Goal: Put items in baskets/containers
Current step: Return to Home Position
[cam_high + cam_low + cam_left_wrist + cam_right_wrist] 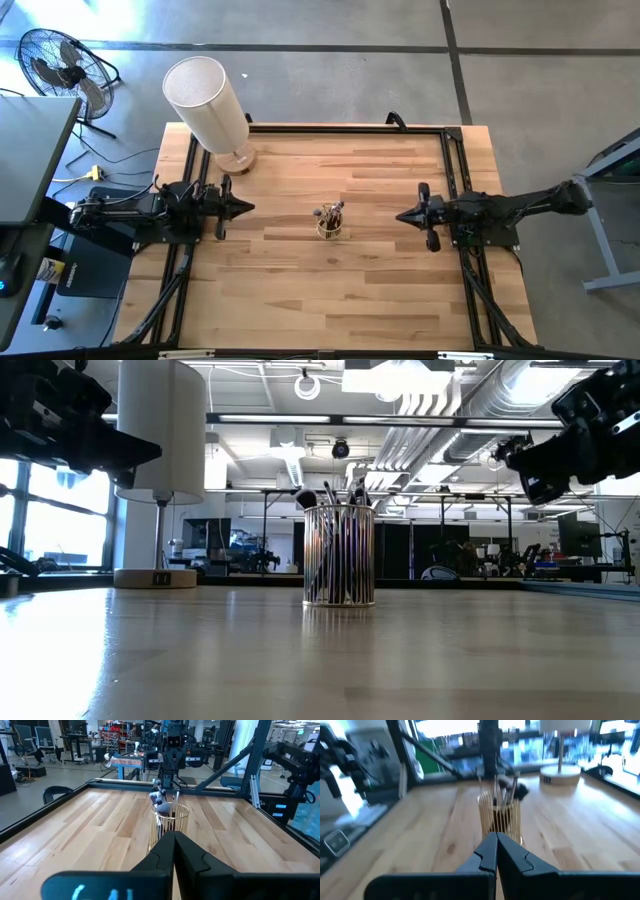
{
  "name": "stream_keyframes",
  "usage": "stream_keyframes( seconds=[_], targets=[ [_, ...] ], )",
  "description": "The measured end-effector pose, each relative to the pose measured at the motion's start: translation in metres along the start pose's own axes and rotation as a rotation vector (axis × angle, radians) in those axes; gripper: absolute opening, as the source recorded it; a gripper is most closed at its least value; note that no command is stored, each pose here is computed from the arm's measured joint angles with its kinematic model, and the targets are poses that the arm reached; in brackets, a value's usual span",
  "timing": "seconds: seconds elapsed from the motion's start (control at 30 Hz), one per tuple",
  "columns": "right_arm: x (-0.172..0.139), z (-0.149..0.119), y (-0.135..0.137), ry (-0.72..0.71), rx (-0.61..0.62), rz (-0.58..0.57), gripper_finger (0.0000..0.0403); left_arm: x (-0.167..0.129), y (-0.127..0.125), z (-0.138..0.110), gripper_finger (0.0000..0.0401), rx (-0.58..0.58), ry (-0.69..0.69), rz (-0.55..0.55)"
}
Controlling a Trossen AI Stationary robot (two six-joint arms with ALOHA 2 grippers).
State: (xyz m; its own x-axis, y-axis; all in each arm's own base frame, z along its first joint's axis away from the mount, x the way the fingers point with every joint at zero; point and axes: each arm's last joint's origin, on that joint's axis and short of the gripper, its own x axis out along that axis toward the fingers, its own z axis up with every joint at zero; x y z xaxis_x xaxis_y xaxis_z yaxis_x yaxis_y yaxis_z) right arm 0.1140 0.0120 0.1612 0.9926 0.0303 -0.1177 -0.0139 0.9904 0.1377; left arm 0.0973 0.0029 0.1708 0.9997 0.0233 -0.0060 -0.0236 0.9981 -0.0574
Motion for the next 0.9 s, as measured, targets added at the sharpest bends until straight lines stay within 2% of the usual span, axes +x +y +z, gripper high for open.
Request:
stream_keyframes(
  seconds=[0.3,0.9],
  targets=[
    [-0.020,0.010,0.000,-0.160,-0.078,0.017,0.0000,0.000,0.000,0.000,0.0001,0.000,-0.002,0.000],
    [-0.018,0.006,0.000,-0.117,-0.124,0.054,0.0000,0.000,0.000,0.000,0.0001,0.000,-0.004,0.001]
  ],
)
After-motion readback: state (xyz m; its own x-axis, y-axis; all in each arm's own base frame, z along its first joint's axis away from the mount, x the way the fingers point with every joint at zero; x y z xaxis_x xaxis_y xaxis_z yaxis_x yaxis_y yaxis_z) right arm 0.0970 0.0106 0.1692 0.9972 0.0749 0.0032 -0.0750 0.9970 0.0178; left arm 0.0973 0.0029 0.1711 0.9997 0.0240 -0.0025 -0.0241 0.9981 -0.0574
